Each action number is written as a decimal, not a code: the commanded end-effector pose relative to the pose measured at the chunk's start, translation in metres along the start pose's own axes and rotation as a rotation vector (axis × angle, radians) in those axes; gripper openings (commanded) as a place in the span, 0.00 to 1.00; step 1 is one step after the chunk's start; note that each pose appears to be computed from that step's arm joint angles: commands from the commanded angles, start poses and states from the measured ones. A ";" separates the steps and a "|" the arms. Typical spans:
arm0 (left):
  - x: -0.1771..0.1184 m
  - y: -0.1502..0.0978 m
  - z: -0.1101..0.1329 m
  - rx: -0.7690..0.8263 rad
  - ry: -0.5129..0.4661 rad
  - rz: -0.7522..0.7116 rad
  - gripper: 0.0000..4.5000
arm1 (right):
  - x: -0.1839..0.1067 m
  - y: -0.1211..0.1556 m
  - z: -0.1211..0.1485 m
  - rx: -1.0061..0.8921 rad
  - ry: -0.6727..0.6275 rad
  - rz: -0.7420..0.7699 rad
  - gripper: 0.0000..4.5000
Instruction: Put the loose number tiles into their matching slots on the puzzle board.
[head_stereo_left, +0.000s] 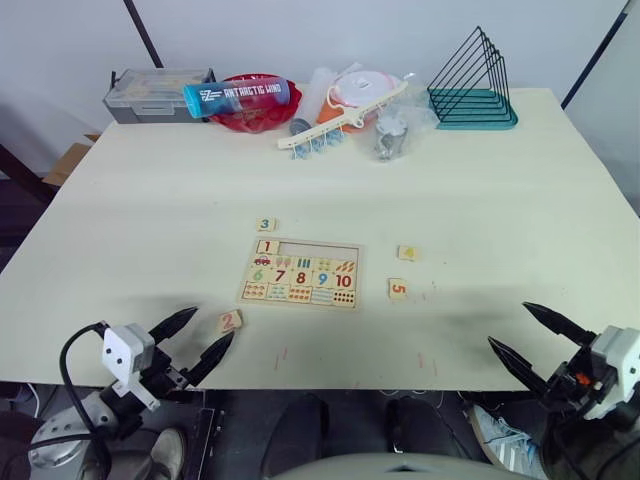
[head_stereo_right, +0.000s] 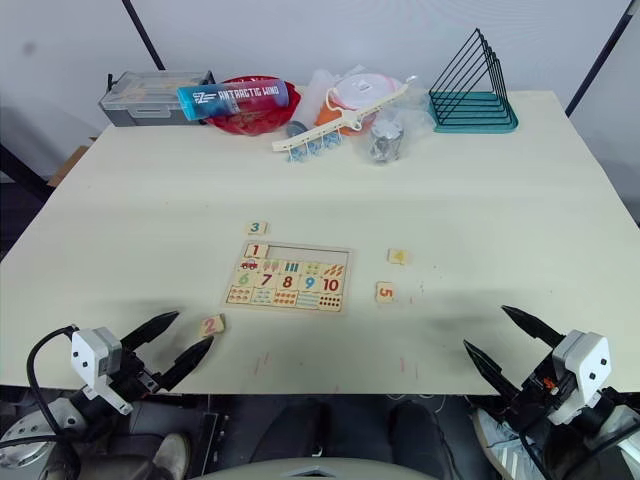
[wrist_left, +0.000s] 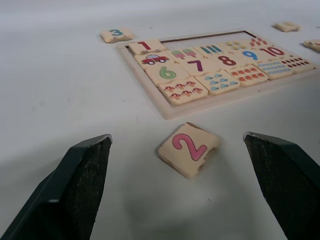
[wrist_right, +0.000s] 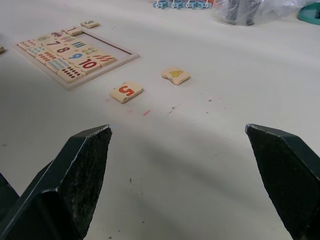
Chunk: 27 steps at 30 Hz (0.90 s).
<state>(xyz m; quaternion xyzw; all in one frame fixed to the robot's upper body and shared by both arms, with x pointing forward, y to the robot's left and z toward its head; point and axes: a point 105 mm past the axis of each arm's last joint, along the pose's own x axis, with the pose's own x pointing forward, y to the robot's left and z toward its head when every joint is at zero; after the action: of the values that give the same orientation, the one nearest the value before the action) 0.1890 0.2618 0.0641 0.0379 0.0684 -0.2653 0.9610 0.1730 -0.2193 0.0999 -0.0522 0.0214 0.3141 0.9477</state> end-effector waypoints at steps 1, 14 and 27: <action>-0.003 0.005 0.002 0.037 0.005 0.002 0.99 | 0.001 0.002 0.005 -0.025 -0.022 0.012 1.00; 0.003 0.017 0.006 0.206 0.100 -0.263 0.99 | 0.004 0.005 0.014 -0.036 -0.035 0.148 1.00; 0.026 0.037 0.021 0.362 0.222 -0.620 0.99 | 0.010 0.023 0.027 -0.089 -0.059 0.407 1.00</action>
<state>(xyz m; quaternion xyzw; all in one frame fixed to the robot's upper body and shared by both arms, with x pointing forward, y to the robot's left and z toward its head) 0.2345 0.2752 0.0818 0.2047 0.1240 -0.5299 0.8136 0.1699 -0.1958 0.1168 -0.0738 0.0059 0.4828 0.8726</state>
